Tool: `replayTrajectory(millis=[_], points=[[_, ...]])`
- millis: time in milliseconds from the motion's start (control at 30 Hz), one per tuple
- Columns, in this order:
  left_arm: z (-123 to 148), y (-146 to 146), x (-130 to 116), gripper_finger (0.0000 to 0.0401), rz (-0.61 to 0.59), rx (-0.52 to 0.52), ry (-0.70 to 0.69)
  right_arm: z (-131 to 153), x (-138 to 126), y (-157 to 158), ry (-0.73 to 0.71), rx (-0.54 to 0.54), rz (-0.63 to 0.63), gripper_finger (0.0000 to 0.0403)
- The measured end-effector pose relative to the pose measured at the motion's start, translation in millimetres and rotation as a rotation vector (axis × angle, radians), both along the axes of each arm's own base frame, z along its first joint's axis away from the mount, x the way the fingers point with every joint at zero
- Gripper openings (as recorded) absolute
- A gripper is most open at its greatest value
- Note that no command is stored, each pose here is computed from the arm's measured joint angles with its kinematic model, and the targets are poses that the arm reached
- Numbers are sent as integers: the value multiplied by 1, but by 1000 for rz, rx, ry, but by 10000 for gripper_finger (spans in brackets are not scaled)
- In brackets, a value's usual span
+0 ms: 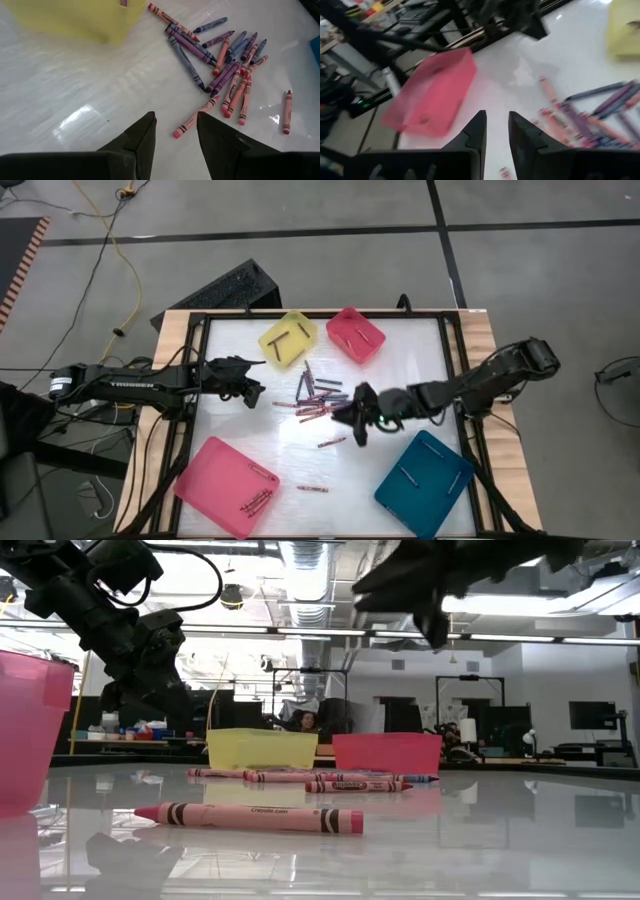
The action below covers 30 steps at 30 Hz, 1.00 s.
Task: Sort crayons
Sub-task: Put the pink crayon into the red bin
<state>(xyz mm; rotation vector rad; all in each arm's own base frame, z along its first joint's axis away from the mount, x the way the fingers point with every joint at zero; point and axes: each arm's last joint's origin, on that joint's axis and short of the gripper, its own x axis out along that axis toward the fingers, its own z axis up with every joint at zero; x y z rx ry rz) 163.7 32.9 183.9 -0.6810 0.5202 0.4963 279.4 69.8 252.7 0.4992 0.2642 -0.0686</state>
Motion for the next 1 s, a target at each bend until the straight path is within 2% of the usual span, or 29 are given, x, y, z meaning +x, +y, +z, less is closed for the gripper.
replayTrajectory(millis=[167, 367, 467, 600, 833, 1000], points=[[0, 0, 0, 133, -19, 24, 8, 0, -7, 23, -1, 55, 41, 81], [0, 0, 0, 133, -37, 47, 16, 3, -4, 34, 1, 118, 55, 81], [0, 0, 0, 133, -40, 50, 17, 8, 13, 41, 0, 80, 76, 81], [0, 0, 0, 133, -40, 50, 18, 11, 40, 53, 56, 30, 171, 81], [0, 0, 0, 133, -49, 53, 21, 8, 68, 77, 324, -57, 281, 81], [0, 0, 0, 133, -52, 57, 22, -2, 86, 96, 411, -140, 344, 81]])
